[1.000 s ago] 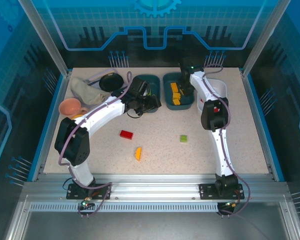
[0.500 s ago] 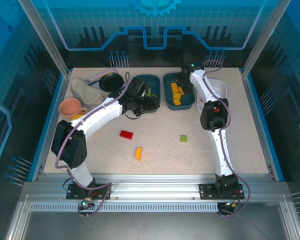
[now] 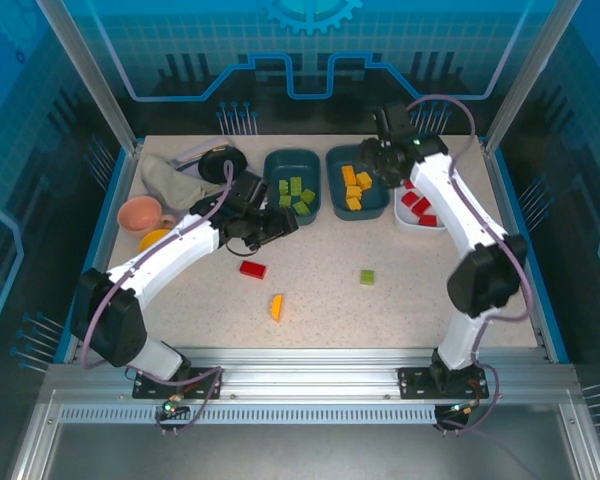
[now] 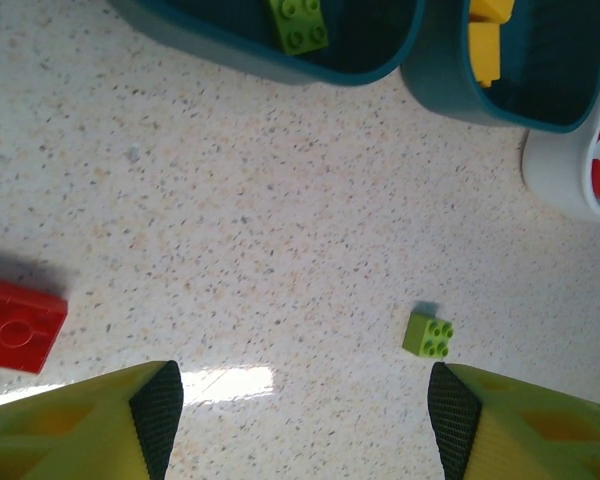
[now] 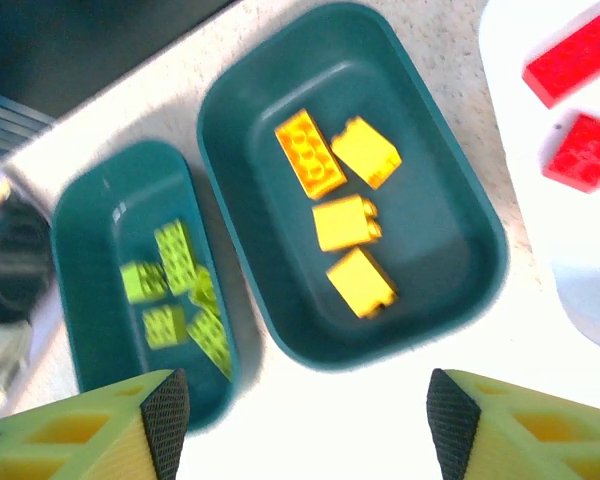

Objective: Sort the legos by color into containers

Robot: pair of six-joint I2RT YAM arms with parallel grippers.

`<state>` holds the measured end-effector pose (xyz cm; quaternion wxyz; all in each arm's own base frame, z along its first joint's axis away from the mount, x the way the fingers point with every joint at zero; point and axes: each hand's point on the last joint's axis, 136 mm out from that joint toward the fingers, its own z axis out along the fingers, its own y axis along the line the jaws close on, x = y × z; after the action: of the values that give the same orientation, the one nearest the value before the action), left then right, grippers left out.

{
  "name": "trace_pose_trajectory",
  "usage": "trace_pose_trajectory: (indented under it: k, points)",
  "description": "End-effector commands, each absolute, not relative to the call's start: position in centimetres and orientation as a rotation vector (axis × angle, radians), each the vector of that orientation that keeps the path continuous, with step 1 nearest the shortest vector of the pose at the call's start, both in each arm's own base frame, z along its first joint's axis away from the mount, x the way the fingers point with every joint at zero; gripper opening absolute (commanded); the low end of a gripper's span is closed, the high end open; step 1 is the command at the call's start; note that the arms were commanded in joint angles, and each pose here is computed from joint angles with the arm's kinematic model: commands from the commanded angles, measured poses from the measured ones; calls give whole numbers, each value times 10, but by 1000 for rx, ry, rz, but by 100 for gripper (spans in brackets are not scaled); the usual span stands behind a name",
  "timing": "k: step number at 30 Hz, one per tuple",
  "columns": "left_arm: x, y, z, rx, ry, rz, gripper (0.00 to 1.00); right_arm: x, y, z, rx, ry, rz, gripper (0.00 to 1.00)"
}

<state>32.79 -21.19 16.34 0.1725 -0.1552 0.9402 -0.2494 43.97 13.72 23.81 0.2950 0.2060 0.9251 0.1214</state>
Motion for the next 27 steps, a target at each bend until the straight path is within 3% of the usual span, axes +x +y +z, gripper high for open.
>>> trace_pose_trajectory:
  k: [1,8,14,27]
  points:
    - [314,-206,153,-491,2707,-695,69,395,140,206,319,2578,242,66]
    - [310,-248,138,-335,2793,-712,69,295,128,155,183,2756,219,67]
    - [304,-307,110,-151,2925,-655,69,239,107,146,90,2820,187,66]
    - [289,-407,57,128,3084,-449,69,188,76,175,40,2726,195,68]
